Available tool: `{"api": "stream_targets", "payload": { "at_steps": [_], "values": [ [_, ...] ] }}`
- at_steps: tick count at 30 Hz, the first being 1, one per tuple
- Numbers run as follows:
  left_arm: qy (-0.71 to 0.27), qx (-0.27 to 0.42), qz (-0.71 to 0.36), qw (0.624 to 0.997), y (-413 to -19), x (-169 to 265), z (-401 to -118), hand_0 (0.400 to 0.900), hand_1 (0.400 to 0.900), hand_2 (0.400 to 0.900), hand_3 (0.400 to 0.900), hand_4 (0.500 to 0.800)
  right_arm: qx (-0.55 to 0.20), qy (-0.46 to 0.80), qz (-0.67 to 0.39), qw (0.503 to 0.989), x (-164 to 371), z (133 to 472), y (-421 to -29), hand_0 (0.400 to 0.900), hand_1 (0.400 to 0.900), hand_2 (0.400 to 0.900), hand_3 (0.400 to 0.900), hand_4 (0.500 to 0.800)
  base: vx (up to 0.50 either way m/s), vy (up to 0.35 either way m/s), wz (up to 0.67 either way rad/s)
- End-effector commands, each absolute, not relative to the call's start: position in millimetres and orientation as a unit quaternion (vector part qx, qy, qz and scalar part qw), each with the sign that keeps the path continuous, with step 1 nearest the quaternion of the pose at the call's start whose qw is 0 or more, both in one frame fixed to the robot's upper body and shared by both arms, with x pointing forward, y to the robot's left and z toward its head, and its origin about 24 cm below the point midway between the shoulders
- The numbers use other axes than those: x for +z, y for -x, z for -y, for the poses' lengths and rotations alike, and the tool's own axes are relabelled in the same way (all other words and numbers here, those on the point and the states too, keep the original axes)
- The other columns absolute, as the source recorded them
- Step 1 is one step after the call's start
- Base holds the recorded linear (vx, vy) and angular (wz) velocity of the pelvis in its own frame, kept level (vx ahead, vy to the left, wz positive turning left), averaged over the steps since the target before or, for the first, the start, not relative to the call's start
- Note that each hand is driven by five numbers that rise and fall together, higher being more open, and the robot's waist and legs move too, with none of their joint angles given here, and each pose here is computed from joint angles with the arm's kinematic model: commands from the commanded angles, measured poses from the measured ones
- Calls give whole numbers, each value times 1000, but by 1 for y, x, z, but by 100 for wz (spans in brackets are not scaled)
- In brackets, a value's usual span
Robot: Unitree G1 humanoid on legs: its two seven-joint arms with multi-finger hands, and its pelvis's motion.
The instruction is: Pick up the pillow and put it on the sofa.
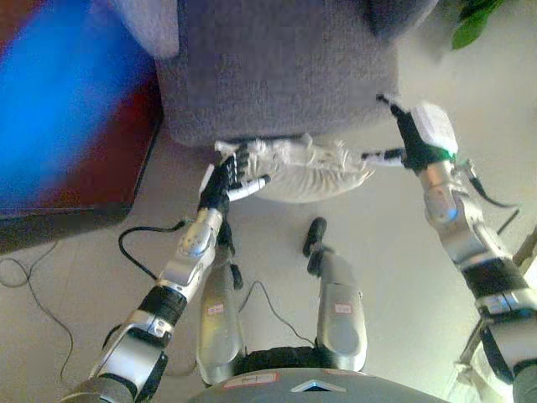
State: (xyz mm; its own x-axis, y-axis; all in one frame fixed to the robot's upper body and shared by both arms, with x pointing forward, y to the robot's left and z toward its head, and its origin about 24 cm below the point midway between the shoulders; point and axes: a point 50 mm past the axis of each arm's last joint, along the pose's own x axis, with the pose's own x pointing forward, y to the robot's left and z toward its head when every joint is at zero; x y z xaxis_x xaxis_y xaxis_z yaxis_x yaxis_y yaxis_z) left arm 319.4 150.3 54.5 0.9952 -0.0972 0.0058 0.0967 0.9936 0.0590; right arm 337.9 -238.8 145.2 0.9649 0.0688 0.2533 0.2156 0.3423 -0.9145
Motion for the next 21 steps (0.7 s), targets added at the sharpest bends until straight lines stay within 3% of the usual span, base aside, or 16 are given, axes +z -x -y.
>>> {"api": "stream_targets", "payload": {
  "at_steps": [1, 11, 21],
  "values": [
    [-12, -12, 105, 994, -322, 94, -163, 900, 900, 900, 900, 800, -76, 571, 207, 791, 179, 228, -340, 900, 900, 900, 900, 800, -88, 53, 6],
    [14, 33, 184, 982, -328, 136, -169, 900, 900, 900, 900, 800, -122, 559, 238, 785, 219, 228, -356, 900, 900, 900, 900, 800, -27, 49, -3],
    [23, 35, 206, 978, -328, 149, -170, 900, 900, 900, 900, 800, -128, 550, 244, 788, 241, 224, -367, 900, 900, 900, 900, 800, 5, 14, 1]
  ]
}}
